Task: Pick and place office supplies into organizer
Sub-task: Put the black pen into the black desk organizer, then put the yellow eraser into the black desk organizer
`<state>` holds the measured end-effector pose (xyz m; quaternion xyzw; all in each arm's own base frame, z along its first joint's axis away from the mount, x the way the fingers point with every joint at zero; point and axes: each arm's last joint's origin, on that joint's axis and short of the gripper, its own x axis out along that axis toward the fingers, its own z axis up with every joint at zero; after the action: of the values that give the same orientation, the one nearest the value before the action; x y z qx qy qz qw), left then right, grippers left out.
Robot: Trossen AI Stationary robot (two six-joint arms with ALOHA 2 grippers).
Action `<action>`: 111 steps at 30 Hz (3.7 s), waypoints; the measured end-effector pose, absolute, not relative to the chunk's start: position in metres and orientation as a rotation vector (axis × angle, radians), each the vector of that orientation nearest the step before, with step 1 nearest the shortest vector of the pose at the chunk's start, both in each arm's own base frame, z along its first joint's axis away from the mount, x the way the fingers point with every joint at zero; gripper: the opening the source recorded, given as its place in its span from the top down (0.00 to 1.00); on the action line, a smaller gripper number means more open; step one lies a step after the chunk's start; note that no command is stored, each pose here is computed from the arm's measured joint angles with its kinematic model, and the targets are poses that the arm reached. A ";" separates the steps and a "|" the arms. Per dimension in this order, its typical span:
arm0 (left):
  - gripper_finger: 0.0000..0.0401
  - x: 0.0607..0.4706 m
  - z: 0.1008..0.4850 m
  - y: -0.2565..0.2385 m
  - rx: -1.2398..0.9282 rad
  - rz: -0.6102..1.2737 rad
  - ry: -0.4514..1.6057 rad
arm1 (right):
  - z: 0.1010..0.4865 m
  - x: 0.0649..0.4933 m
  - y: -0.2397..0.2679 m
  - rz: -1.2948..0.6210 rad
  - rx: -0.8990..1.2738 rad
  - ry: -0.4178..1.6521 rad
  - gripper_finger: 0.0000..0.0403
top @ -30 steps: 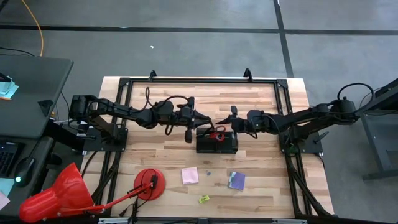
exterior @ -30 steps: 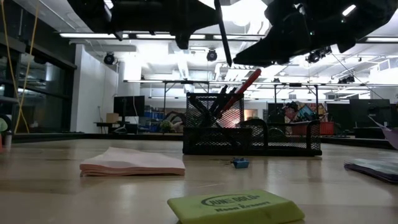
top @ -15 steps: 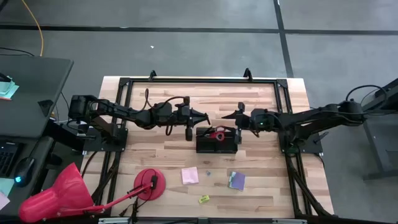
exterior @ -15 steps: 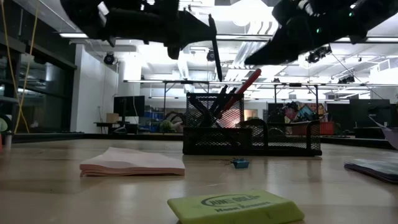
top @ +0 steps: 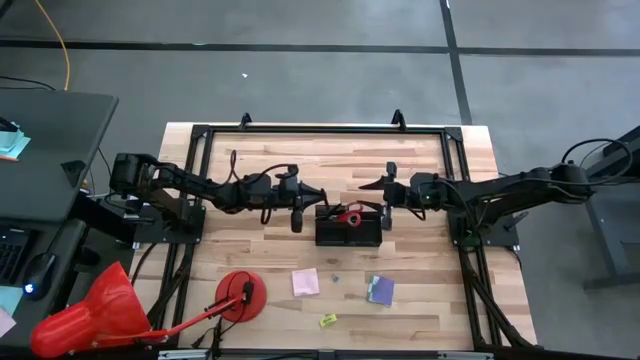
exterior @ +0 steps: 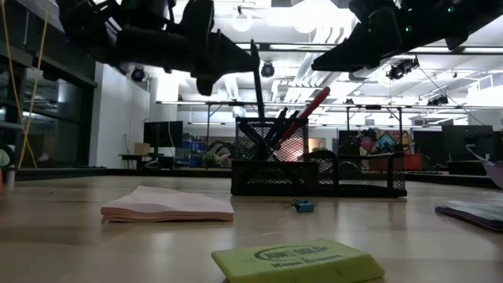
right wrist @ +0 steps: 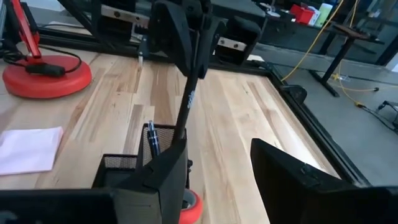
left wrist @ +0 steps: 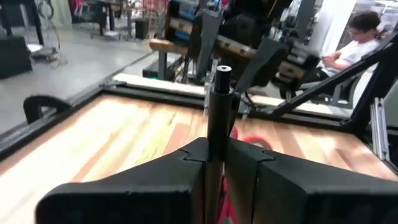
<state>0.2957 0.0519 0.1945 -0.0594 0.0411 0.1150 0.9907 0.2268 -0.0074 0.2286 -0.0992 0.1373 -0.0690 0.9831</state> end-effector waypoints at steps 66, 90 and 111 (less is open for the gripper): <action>0.67 0.300 0.177 0.038 -0.124 -0.122 0.191 | 0.226 0.227 0.000 -0.001 0.062 0.287 0.61; 0.67 0.302 0.173 -0.015 -0.120 -0.176 0.244 | 0.169 0.259 0.074 0.346 -0.035 0.368 0.60; 0.67 0.300 0.169 -0.030 -0.169 -0.086 0.284 | 0.119 0.291 0.185 0.357 -0.119 0.393 0.52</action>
<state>0.3000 -0.0304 0.1687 -0.0841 0.1413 -0.0430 0.9854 0.2913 0.1849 0.1192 -0.0587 0.1940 0.1765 0.9632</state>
